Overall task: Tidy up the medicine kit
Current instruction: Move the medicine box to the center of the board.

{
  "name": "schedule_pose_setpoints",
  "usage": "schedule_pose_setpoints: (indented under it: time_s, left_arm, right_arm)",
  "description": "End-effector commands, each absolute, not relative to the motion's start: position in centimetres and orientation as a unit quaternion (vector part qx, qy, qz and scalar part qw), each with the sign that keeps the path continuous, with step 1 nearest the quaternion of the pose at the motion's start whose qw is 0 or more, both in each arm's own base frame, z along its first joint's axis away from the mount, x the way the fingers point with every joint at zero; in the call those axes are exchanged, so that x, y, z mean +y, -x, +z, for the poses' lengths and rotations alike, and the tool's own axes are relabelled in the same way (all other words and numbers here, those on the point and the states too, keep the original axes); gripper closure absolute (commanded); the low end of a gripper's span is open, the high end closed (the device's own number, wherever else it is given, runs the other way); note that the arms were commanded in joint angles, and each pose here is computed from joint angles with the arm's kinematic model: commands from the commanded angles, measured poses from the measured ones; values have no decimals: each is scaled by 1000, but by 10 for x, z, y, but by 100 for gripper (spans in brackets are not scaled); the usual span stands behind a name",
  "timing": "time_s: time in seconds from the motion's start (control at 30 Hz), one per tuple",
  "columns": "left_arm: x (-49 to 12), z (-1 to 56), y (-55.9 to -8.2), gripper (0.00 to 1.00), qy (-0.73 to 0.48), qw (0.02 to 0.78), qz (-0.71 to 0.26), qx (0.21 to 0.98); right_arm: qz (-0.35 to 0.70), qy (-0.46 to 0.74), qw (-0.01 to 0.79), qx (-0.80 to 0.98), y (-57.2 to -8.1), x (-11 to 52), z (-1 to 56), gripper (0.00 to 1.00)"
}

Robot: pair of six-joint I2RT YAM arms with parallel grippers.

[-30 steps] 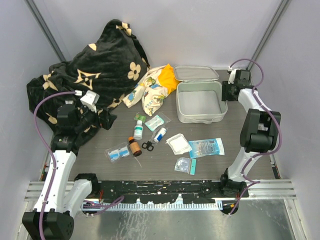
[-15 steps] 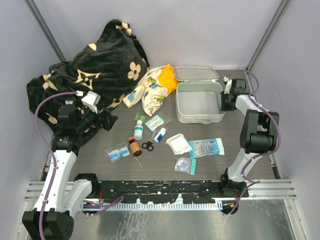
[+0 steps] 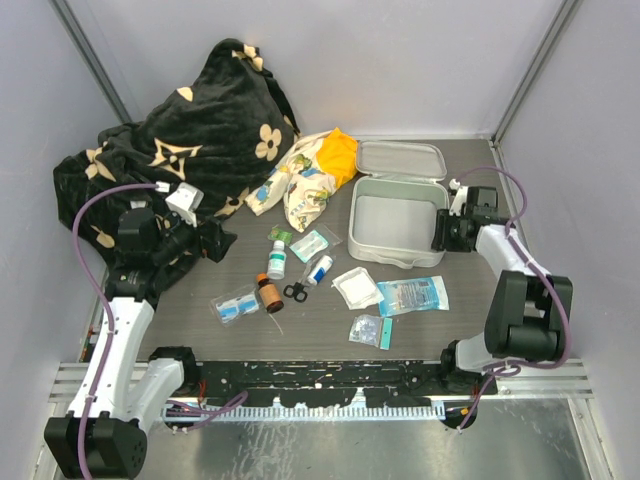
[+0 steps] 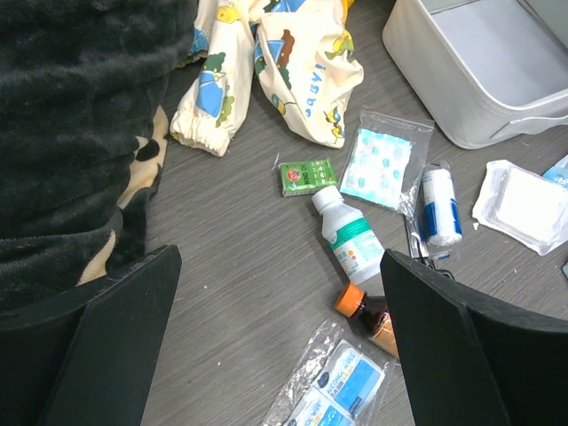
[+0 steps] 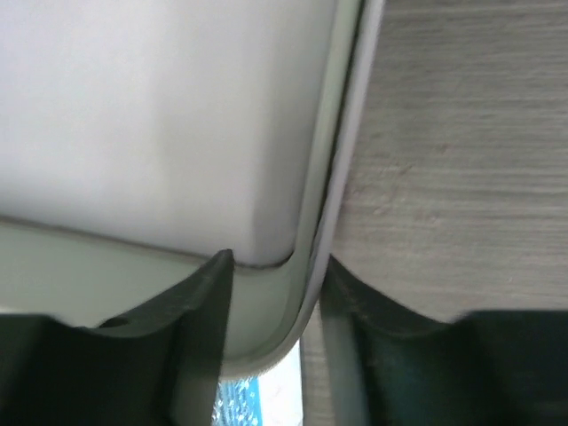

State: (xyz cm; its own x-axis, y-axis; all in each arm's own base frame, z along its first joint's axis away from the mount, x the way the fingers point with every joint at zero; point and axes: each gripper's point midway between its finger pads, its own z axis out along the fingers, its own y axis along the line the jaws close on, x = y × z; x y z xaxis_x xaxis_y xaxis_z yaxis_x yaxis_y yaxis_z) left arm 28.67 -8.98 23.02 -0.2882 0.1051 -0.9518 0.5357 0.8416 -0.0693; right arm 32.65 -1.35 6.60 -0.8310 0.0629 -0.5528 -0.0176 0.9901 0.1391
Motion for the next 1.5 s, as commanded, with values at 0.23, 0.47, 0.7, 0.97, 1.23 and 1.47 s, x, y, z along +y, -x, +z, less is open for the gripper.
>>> schedule_pose_setpoints:
  time_s: [0.23, 0.47, 0.7, 0.97, 1.23, 1.47]
  left_arm:
    - [-95, 237, -294, 2, -222, 573, -198, 763]
    - [-95, 232, -296, 2, -222, 569, -200, 766]
    - [-100, 229, -294, 2, -228, 562, -216, 765]
    - [-99, 224, -295, 2, -227, 553, -218, 771]
    - [-101, 221, -294, 2, -231, 548, -225, 772]
    - [-104, 214, -297, 2, -239, 535, -227, 778]
  right_arm:
    - [79, -17, 398, 914, -379, -14, 143, 20]
    - [119, -59, 438, 889, -441, -16, 175, 10]
    - [194, -138, 413, 879, -494, -25, 155, 9]
    - [227, -171, 382, 880, -504, -26, 125, 10]
    - [219, -109, 357, 901, -457, -29, 108, 17]
    - [222, -116, 329, 911, -417, -19, 95, 35]
